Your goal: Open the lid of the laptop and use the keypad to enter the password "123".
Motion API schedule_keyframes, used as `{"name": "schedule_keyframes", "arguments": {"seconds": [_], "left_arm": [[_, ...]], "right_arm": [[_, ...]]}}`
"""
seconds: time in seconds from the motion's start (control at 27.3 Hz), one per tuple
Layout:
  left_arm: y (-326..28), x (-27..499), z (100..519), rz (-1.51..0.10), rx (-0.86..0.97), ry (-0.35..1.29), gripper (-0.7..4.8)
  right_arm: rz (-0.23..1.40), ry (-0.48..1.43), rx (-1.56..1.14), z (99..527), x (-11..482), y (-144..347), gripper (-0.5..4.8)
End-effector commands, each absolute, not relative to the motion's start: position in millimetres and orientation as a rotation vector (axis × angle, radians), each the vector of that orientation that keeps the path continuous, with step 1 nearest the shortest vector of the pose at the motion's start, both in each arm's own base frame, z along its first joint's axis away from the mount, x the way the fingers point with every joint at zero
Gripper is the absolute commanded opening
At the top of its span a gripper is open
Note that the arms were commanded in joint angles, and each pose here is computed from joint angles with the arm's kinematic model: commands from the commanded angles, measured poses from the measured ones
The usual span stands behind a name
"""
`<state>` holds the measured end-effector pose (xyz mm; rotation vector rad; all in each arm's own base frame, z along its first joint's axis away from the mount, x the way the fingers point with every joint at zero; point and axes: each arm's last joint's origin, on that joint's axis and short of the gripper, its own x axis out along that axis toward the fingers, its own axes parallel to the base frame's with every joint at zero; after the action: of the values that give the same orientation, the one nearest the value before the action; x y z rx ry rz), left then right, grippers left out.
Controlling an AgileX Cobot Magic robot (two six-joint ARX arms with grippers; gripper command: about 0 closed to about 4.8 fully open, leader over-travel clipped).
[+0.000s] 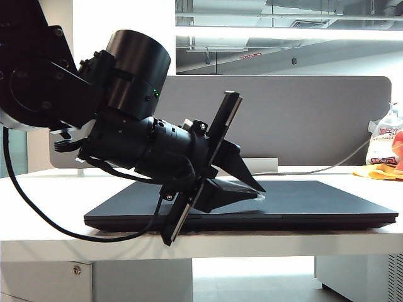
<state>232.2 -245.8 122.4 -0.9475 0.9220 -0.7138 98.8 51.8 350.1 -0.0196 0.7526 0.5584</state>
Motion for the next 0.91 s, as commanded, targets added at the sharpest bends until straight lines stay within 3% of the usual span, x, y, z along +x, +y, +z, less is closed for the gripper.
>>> {"name": "schedule_keyframes", "arguments": {"seconds": [0.04, 0.29, 0.7, 0.91], "left_arm": [[-244, 233, 123, -0.757, -0.934, 0.954, 0.21], [-250, 225, 124, -0.805, -0.887, 0.969, 0.21], [-243, 209, 114, -0.583, -0.89, 0.915, 0.31], [-243, 210, 114, -0.542, -0.921, 0.905, 1.53]], "right_arm": [[0.56, 0.738, -0.022, 351, 99, 52, -0.05], [0.556, 0.738, -0.023, 351, 99, 52, -0.05], [0.514, 0.739, -0.039, 351, 99, 50, -0.05], [0.516, 0.724, -0.036, 352, 100, 51, -0.05]]}}
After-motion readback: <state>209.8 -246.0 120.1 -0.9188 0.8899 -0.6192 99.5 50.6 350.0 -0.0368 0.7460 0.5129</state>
